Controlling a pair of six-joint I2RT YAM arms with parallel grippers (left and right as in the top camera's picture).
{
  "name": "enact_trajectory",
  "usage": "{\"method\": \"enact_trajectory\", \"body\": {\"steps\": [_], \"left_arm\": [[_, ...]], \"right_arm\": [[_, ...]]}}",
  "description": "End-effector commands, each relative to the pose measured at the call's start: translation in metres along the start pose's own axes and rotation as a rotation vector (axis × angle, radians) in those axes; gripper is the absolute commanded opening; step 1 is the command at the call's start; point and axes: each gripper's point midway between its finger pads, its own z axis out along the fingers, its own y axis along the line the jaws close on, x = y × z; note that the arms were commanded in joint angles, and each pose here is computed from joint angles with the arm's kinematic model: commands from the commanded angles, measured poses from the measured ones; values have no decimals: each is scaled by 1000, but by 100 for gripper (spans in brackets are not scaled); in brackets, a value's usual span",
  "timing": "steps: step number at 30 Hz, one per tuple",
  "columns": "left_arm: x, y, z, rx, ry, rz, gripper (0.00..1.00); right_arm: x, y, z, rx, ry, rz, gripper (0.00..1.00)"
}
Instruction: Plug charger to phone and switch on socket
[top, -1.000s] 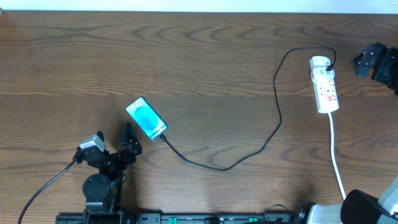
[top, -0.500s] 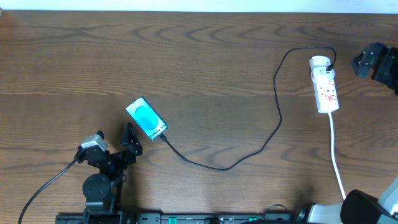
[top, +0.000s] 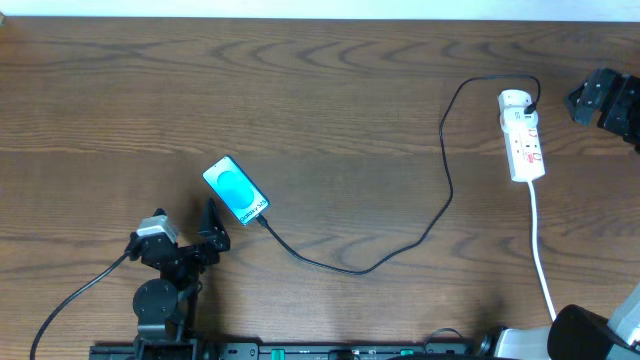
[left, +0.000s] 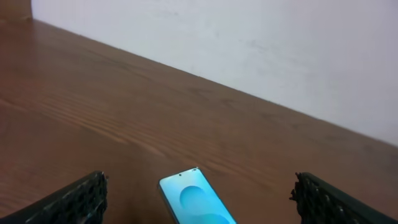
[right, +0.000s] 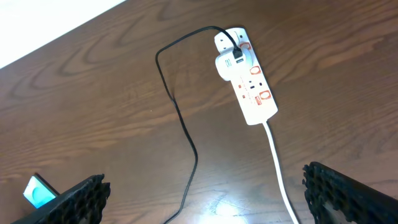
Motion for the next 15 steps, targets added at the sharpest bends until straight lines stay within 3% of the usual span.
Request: {"method": "enact_trajectory", "body": {"steps": [1, 9, 15], "left_arm": [[16, 4, 1, -6, 45, 99, 95], [16, 5, 1, -6, 44, 228, 95], [16, 5, 1, -7, 45, 210, 95]], "right_arm": [[-1, 4, -6, -3, -19, -15, 99], [-1, 4, -6, -3, -19, -15, 99], [-1, 4, -6, -3, -19, -15, 99]]}}
